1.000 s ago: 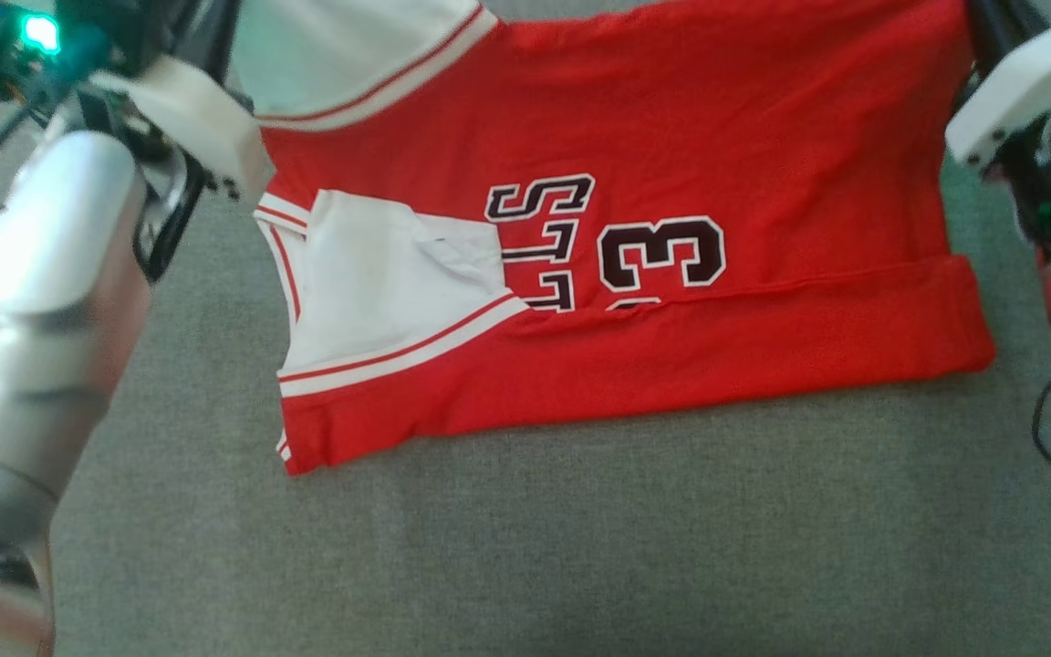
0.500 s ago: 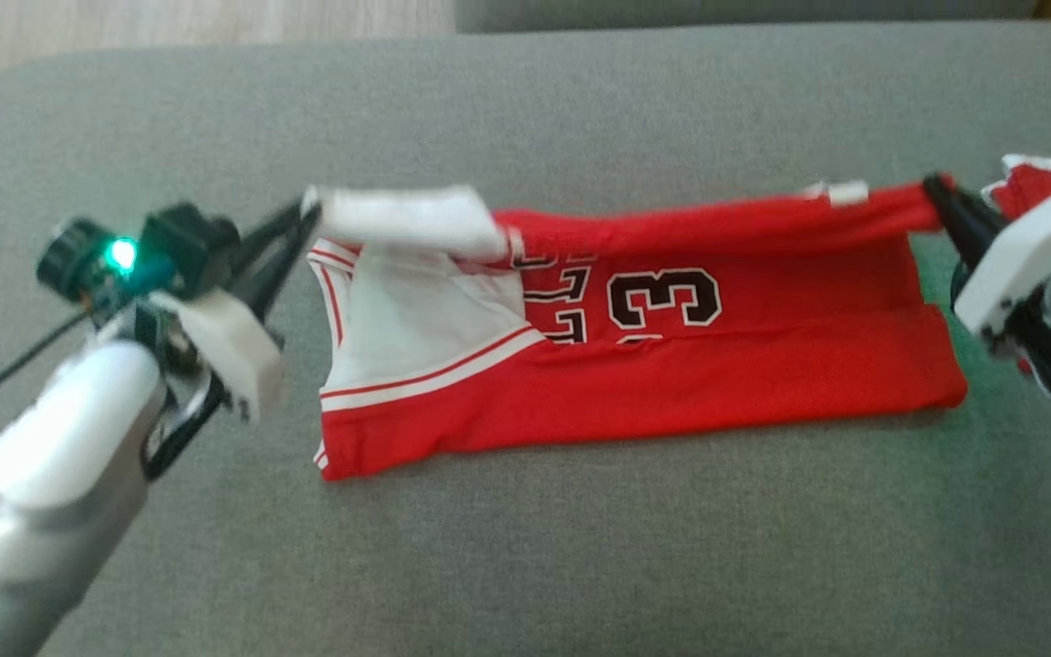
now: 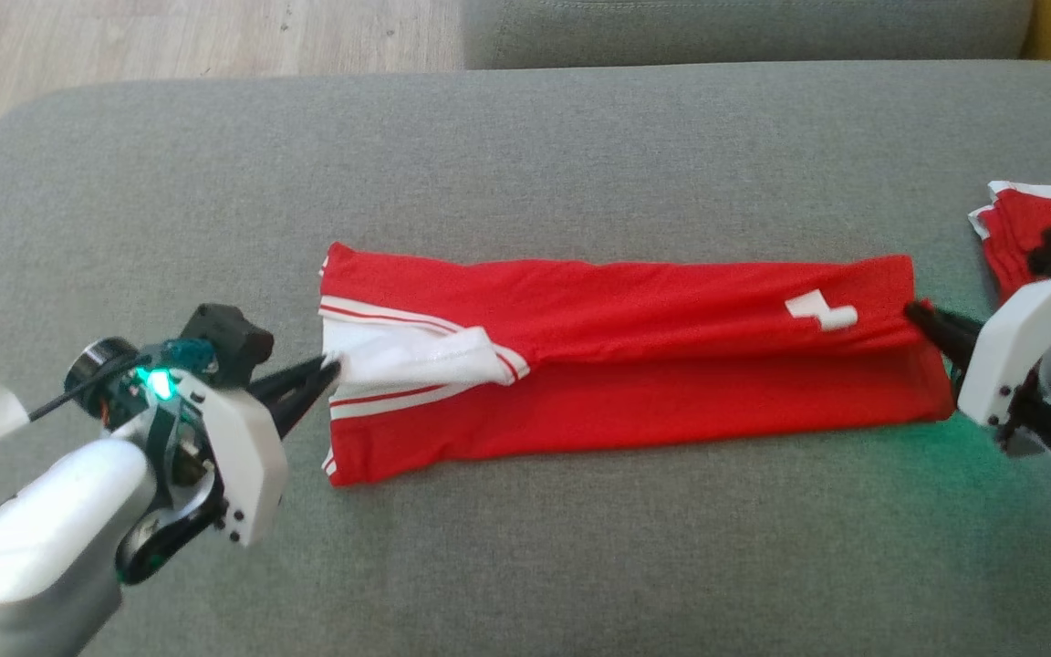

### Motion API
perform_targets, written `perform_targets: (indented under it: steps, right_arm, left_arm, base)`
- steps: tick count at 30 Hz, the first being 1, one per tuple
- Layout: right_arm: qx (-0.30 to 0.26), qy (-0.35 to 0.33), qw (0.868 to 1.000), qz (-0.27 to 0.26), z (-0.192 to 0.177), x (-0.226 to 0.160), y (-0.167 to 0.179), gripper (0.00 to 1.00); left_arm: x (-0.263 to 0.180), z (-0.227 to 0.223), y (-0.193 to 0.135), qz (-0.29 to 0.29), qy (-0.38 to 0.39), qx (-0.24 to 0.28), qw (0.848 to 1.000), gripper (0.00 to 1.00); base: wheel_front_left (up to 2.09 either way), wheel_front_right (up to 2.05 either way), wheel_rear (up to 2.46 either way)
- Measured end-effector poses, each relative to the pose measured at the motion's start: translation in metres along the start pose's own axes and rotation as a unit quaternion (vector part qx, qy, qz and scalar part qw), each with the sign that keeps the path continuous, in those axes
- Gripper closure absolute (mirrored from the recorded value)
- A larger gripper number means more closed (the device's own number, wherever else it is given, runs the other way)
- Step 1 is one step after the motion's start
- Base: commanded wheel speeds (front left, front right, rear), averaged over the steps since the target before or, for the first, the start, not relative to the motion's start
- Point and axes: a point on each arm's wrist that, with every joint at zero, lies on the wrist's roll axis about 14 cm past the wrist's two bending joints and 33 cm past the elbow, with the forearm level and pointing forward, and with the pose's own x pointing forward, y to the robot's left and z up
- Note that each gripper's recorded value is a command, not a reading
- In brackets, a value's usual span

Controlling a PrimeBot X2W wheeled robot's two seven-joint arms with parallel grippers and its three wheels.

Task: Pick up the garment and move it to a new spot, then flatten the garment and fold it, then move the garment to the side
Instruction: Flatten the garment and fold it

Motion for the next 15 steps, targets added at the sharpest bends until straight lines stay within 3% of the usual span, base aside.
perform_targets:
  steps: [15]
  right_arm:
    - [0.014,0.094,0.995,0.010,-0.042,-0.010,-0.001,1.00]
  left_arm:
    - [-0.006,-0.022,-0.027,-0.049,0.067,-0.003,0.997,1.00]
  base:
    - [0.00,0.00,0.00]
